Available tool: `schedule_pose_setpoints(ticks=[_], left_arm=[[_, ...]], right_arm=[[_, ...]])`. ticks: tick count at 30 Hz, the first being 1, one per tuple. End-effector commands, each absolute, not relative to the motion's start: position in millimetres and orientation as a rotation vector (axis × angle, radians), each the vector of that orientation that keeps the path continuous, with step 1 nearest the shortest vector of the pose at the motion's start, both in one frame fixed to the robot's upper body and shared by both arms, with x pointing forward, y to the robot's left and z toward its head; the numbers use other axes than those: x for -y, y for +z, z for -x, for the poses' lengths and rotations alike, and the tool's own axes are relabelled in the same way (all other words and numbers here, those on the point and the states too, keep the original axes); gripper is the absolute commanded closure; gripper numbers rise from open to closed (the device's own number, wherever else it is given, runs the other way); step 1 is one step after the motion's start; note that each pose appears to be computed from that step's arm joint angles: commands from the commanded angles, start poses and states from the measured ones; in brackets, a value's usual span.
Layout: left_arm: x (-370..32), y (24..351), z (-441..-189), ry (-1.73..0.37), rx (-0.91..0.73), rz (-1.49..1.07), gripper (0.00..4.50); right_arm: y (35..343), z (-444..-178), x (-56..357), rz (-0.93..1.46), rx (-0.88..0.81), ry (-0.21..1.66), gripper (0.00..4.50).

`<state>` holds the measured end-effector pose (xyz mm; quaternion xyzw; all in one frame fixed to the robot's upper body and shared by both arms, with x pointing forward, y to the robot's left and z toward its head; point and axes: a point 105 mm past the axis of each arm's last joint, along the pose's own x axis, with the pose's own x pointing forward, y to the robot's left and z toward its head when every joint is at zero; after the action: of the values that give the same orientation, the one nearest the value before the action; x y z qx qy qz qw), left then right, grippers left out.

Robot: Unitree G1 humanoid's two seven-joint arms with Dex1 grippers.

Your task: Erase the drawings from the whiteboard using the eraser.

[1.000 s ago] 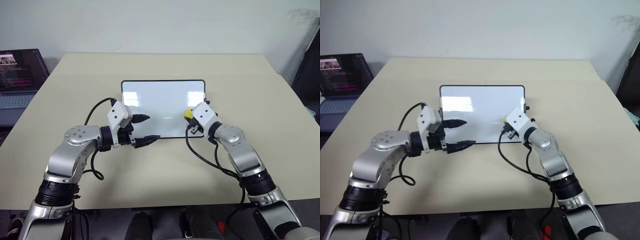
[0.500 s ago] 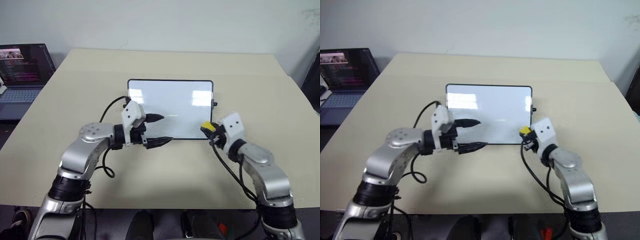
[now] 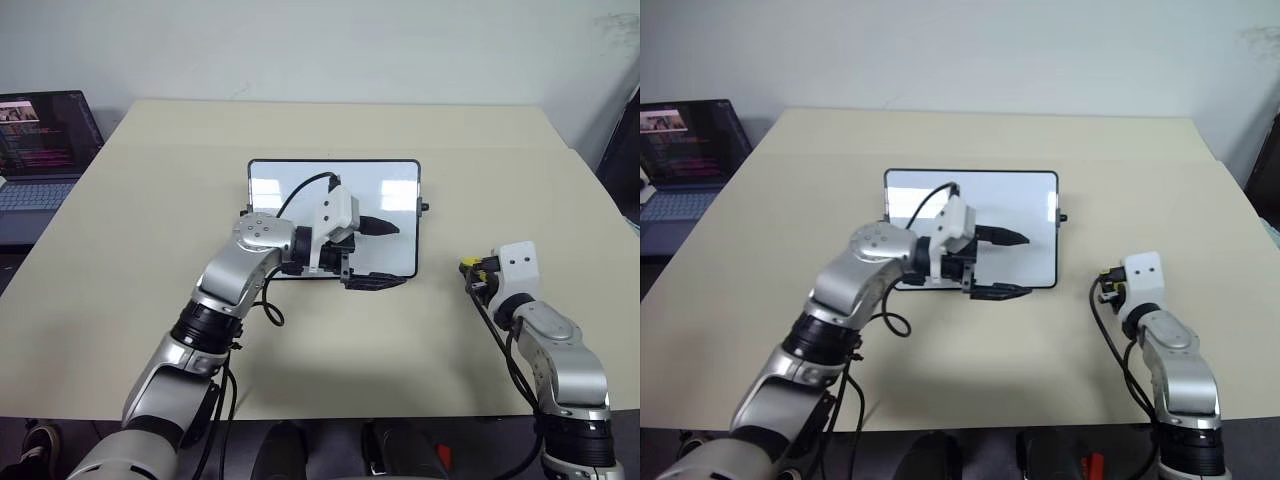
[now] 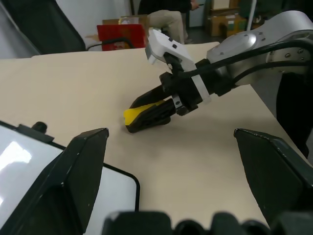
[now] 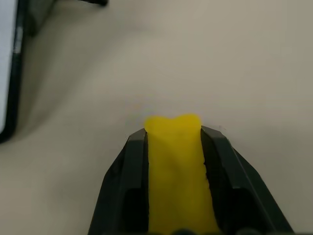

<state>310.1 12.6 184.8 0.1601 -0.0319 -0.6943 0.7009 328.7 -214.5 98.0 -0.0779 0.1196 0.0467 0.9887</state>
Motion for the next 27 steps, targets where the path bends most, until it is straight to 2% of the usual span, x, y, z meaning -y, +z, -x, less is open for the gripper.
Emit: schedule_pose_setpoints(ticks=[1,2,4,5,12,16,20,23,27], left_arm=[[-3,197,-307,-1.575,0.136,-0.39,0.0],[-3,196,-307,-1.58,0.135,-0.394,0.0],[-2,193,-306,-1.587,0.13,-0.405,0.0],[-3,192,-305,-1.592,0.125,-0.404,0.0],[-7,192,-300,-1.599,0.111,-0.378,0.0],[-11,190,-302,-1.568,0.101,-0.369,0.0],[-35,186,-303,-1.457,0.083,-0.335,0.0],[-61,179,-301,-1.324,0.051,-0.279,0.0],[-84,168,-293,-1.163,0.019,-0.216,0.0]], right_arm=[[116,-336,224,0.152,-0.15,0.037,3.38],[119,-339,224,0.135,-0.134,0.028,3.38],[123,-343,227,0.118,-0.109,0.006,2.67],[123,-344,228,0.116,-0.106,-0.004,2.5],[123,-349,232,0.079,-0.098,-0.013,0.03],[132,-350,228,0.054,-0.043,0.008,0.03],[160,-340,200,0.076,0.092,0.154,0.03],[161,-323,181,0.099,0.1,0.254,0.03],[154,-304,174,0.131,0.116,0.295,0.03]])
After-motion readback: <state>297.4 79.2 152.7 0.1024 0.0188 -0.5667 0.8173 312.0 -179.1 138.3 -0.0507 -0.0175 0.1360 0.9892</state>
